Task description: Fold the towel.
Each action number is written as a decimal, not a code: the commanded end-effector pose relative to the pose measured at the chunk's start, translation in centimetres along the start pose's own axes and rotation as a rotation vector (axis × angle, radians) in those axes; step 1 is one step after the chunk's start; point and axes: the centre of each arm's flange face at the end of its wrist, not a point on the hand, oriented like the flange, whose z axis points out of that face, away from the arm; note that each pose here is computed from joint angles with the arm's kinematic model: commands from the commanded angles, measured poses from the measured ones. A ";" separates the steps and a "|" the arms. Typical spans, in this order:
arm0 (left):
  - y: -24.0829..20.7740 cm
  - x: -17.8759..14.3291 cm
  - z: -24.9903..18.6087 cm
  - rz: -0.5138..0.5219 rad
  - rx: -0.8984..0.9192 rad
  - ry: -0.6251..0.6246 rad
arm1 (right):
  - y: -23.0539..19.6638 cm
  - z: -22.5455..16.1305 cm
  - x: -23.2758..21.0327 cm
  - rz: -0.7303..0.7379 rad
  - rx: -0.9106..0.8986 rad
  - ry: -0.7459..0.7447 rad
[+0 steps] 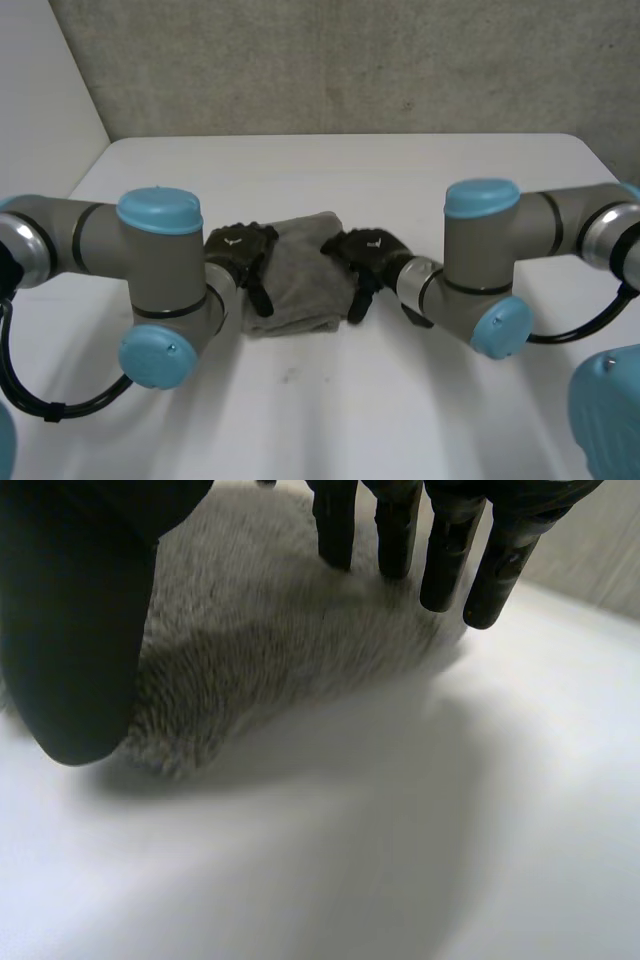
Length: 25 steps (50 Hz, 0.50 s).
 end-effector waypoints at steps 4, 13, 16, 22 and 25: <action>-8.1 -0.1 -3.7 -0.018 0.227 0.010 | -10.5 -5.7 1.5 -0.047 0.239 0.142; -16.0 -3.3 -9.9 -0.061 0.460 -0.059 | -15.8 -12.0 5.9 -0.010 0.416 0.377; -17.1 -5.2 -11.9 -0.077 0.472 -0.105 | -16.2 -13.6 6.7 -0.007 0.436 0.429; -16.8 -6.2 -14.5 -0.118 0.469 -0.120 | -15.6 -15.2 7.0 0.002 0.408 0.480; -16.2 -6.2 -14.7 -0.112 0.453 -0.123 | -15.3 -15.7 6.8 0.001 0.402 0.493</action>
